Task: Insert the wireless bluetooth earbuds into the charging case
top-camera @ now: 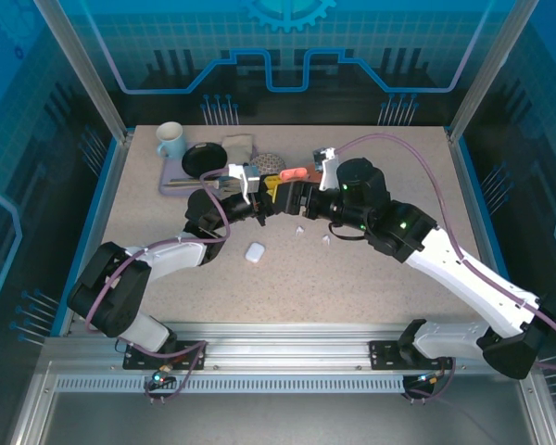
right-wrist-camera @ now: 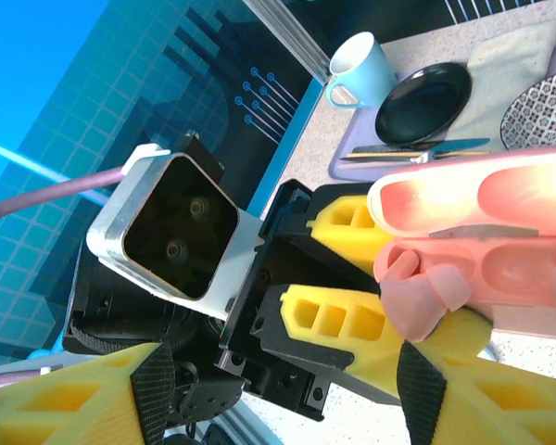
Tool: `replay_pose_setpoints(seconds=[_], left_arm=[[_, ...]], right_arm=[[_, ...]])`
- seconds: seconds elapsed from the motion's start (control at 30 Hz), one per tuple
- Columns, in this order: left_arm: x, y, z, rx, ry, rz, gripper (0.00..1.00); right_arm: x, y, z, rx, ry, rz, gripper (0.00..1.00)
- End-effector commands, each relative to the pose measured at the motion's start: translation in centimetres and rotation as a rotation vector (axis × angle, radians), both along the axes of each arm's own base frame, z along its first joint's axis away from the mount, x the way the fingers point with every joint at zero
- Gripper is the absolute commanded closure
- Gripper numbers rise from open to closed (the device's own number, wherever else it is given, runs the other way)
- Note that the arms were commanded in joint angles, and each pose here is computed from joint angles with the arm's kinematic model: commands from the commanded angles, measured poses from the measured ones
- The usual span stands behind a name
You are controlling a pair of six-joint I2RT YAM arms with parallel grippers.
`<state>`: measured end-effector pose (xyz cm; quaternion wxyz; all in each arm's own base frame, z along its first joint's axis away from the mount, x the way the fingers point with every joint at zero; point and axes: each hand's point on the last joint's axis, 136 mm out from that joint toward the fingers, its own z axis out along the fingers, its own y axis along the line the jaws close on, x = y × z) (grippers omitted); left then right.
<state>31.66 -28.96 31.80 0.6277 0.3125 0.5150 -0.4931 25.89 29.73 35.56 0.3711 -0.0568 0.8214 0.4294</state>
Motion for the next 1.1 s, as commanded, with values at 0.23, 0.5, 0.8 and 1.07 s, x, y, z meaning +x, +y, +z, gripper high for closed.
replay_pose_setpoints(seconds=[0.23,0.5,0.8,1.07], left_arm=[[-0.6,0.1,1.6,-0.022,-0.058,-0.002,1.00],[-0.8,0.2,1.6,-0.025,-0.058,-0.003,1.00],[-0.9,0.3,1.7,-0.021,-0.068,0.003,1.00],[-1.0,0.4,1.8,-0.023,-0.070,0.001,1.00]], right_arm=[[0.5,0.3,1.1,-0.002,-0.010,0.006,0.33],[2.1,-0.1,1.5,-0.012,-0.022,-0.018,0.33],[1.7,-4.1,3.8,-0.015,-0.085,-0.120,0.34],[2.2,-6.4,1.8,-0.047,-0.047,-0.199,0.33]])
